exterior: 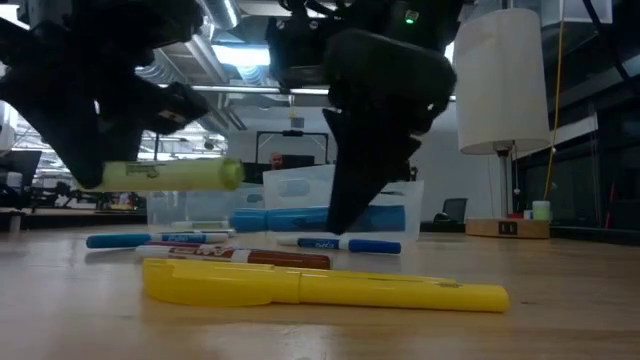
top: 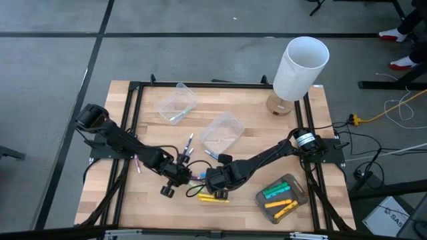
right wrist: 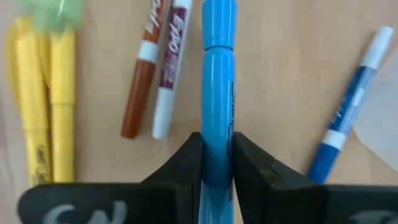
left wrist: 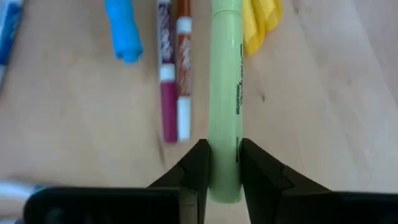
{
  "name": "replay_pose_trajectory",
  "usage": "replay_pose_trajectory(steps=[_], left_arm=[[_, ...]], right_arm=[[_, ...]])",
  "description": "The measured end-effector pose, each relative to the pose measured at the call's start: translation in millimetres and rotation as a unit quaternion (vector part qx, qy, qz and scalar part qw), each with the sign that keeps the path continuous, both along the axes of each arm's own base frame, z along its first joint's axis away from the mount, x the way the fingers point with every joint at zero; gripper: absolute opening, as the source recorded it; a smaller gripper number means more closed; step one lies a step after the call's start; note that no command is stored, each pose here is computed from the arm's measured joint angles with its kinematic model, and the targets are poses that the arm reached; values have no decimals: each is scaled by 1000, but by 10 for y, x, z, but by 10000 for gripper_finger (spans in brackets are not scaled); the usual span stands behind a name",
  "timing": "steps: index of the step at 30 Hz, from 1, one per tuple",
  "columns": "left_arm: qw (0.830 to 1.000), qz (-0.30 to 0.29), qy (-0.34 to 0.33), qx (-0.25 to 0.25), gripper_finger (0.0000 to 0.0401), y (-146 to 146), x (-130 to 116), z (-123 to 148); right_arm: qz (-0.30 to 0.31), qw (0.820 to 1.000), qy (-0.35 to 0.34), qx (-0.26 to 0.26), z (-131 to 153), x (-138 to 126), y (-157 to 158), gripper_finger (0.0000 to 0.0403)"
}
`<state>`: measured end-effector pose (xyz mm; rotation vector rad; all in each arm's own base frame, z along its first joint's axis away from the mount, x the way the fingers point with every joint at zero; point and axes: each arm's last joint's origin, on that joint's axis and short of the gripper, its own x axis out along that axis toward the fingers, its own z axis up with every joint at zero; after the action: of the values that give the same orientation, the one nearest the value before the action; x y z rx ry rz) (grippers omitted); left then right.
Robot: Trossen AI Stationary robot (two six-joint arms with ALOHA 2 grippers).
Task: Pick & Place Markers
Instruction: Put the light green highlighter into the black bin
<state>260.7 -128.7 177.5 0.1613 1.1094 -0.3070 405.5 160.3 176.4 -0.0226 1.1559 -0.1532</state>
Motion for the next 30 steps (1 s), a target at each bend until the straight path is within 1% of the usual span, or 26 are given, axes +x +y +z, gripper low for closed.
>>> replay_pose_trajectory(steps=[6,9,14,24,30], left_arm=[[1000,11,-1,20,64,75,-122,161],[1000,15,-8,21,64,105,-176,251],[999,30,-25,30,64,156,-252,375],[996,56,-60,28,64,211,-330,540],[996,65,-63,22,64,227,-362,580]], right_arm=[[6,1000,18,-17,109,-13,-11,65],[12,999,29,-22,188,-25,-1,65],[23,999,34,-27,400,-77,8,65],[43,999,12,-21,896,-341,3,65],[72,997,3,-4,1150,-566,108,65]])
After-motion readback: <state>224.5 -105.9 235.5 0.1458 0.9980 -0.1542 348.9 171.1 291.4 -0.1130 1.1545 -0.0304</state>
